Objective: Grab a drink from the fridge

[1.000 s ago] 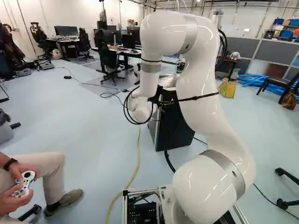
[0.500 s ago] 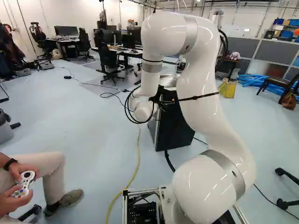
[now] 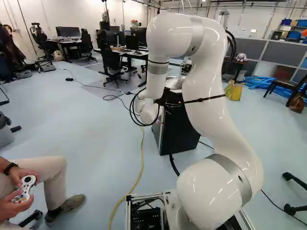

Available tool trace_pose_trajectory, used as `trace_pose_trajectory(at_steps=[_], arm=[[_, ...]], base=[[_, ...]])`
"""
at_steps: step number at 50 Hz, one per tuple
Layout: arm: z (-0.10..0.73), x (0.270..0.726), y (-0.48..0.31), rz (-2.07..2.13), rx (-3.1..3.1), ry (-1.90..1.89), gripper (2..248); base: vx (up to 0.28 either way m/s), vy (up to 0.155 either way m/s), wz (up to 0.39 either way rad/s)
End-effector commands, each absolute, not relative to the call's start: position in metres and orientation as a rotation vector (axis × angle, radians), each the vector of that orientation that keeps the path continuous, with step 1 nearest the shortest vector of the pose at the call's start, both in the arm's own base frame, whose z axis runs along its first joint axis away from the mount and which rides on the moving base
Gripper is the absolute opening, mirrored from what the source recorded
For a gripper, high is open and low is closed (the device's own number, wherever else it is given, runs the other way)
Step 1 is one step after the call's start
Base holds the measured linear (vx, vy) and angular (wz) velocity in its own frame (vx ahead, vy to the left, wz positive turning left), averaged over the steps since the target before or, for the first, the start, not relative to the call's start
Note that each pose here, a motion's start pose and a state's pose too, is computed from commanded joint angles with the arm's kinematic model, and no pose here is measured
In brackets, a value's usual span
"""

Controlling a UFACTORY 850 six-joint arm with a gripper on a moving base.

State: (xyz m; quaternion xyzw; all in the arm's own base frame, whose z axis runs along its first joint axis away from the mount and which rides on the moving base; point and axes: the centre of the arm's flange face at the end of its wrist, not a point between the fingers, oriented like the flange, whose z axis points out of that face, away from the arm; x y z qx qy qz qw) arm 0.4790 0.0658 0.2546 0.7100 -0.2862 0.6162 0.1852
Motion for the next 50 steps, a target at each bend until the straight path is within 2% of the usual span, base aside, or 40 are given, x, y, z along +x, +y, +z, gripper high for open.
trace_pose_trajectory(at_steps=[50], arm=[[0.254,0.486,0.043,1.715,1.962,-0.851,247]], base=[[0.000,0.000,0.000]])
